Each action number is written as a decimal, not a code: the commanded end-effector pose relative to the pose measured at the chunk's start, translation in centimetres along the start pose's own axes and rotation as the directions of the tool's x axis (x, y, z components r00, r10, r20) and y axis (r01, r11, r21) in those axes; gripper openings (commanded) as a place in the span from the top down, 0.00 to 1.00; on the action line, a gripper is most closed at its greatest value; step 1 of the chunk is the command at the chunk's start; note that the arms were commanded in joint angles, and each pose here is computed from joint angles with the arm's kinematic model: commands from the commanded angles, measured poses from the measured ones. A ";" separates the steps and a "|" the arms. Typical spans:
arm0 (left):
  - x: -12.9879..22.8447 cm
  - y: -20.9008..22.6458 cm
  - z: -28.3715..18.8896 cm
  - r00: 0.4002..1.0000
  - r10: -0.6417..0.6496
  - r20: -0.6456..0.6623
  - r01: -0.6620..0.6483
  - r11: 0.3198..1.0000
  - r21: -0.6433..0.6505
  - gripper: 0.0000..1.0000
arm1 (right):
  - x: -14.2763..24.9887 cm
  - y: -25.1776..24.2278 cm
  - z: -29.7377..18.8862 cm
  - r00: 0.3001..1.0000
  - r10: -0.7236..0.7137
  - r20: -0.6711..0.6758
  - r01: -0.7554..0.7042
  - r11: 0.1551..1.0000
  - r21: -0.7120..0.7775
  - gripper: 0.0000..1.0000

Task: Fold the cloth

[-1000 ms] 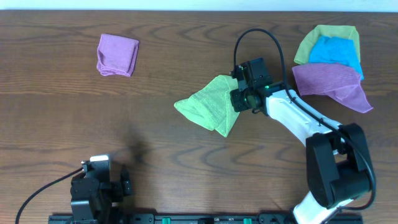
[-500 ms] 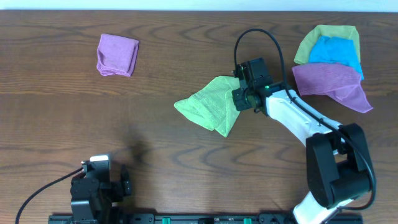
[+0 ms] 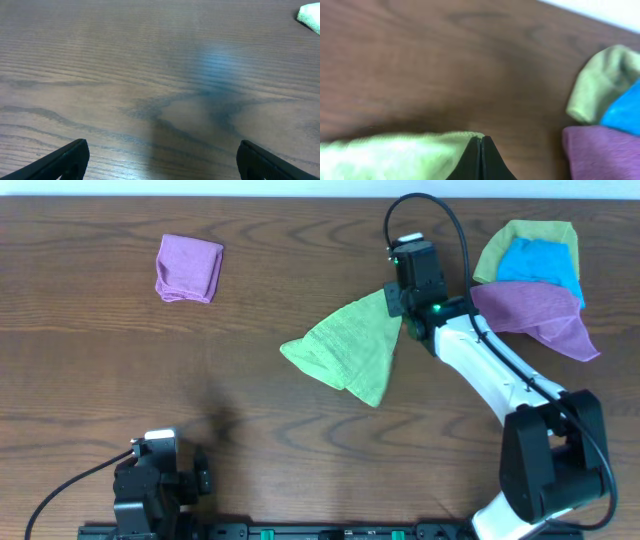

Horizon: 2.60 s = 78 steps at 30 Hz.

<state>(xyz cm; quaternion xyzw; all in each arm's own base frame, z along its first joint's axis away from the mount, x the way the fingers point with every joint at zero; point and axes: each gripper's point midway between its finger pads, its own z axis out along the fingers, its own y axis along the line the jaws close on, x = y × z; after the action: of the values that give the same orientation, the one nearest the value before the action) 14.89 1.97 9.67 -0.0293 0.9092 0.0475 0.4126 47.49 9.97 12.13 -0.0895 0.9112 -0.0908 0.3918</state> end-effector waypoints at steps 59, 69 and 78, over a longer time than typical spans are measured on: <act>0.4 -0.2 0.1 1.000 0.011 -0.011 -0.011 1.000 0.009 0.05 | 10.2 7.8 2.6 0.921 -0.266 -0.284 0.180 0.939 -0.294 0.52; 0.4 -0.2 0.1 1.000 0.011 -0.011 -0.011 1.000 0.009 0.05 | 10.1 7.8 2.6 0.924 -0.263 -0.279 0.180 0.939 -0.292 0.66; 0.4 -0.2 0.1 1.000 0.011 -0.011 -0.011 1.000 0.009 0.05 | 10.1 8.1 2.5 0.925 -0.256 -0.280 0.166 0.937 -0.307 0.77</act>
<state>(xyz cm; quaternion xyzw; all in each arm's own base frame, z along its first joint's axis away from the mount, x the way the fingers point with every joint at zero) 14.89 1.97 9.67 -0.0293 0.9092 0.0475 0.4126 41.68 14.82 1.72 -0.2249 0.9503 -0.0206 0.2142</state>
